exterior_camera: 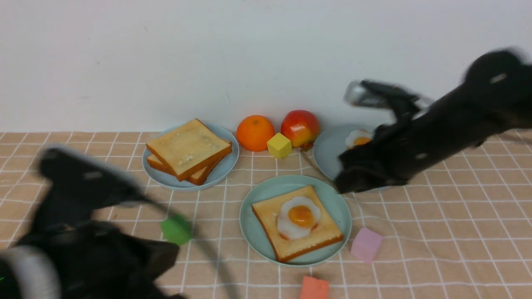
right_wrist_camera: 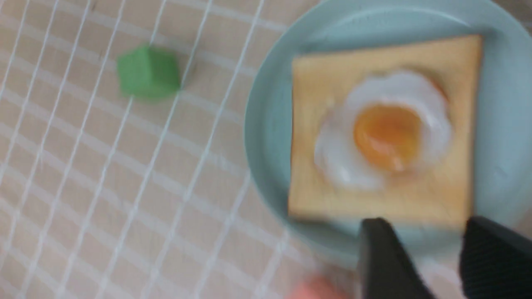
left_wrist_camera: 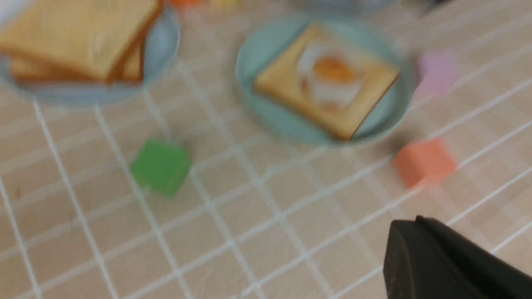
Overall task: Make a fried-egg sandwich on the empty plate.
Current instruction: Use the left arm to grab a slice of bread
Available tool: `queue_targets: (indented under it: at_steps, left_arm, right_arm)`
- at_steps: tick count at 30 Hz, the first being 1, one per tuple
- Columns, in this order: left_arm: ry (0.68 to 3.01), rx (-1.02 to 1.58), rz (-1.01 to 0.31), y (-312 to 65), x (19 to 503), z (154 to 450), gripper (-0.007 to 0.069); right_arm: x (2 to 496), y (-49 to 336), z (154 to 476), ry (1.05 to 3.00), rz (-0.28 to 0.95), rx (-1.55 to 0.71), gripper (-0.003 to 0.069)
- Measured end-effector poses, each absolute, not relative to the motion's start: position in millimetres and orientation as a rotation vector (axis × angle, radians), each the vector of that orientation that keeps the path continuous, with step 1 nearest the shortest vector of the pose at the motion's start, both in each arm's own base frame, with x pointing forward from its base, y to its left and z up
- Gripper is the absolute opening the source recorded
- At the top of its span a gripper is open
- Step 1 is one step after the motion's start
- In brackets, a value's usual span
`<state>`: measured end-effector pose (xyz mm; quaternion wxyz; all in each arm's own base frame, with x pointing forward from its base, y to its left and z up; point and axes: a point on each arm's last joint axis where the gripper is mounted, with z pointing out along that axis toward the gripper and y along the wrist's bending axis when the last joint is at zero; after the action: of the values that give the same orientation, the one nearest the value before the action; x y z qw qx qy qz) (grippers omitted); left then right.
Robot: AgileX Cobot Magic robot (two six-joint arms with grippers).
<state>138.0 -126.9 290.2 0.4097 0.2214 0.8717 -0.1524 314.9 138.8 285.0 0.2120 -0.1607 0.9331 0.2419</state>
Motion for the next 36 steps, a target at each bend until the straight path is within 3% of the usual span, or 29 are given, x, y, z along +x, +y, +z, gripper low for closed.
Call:
queue_targets:
  at_steps: [1, 2, 4, 7, 12, 15, 21, 24, 30, 36]
  left_arm:
    - [2.279, 0.561, -0.316, -140.1, 154.1, 286.4, -0.0013]
    - [2.276, 0.557, -0.315, -140.0, 154.9, 288.9, -0.0013]
    - [2.330, 0.534, -0.243, -156.2, 188.0, 295.8, -0.0013]
    - [2.358, 0.504, -0.190, -156.5, 228.9, 304.7, -0.0013]
    - [2.409, 0.513, -0.178, -143.4, 290.1, 304.6, -0.0013]
    - [2.453, 0.526, -0.183, -133.5, 333.4, 286.0, -0.0013]
    - [2.429, 0.733, -0.056, -123.9, 383.9, 254.0, 0.0021]
    - [2.400, 0.907, 0.039, -125.6, 403.9, 233.4, 0.0137]
    - [2.317, 0.995, 0.143, -126.8, 422.0, 216.4, 0.0344]
    - [2.312, 1.023, 0.161, -128.3, 430.7, 193.1, 0.0390]
  right_arm:
    - [296.1, 130.0, 302.0, 2.608, 0.616, -0.474, 0.0156]
    - [292.3, 127.7, 309.2, 2.603, 0.602, -0.477, 0.0148]
    - [265.3, 113.8, 330.5, 2.614, 0.522, -0.466, 0.0040]
    - [235.1, 100.7, 352.2, 2.560, 0.477, -0.451, -0.0012]
    - [195.1, 86.5, 363.1, 2.501, 0.462, -0.441, -0.0011]
    - [173.7, 80.0, 361.2, 2.486, 0.468, -0.441, -0.0009]
    - [152.1, 73.2, 362.3, 2.456, 0.471, -0.445, -0.0005]
    - [143.8, 70.6, 365.5, 2.430, 0.473, -0.444, -0.0004]
    - [140.7, 69.8, 365.9, 2.432, 0.475, -0.446, 0.0000]
    - [138.9, 71.8, 365.3, 2.444, 0.514, -0.444, 0.0003]
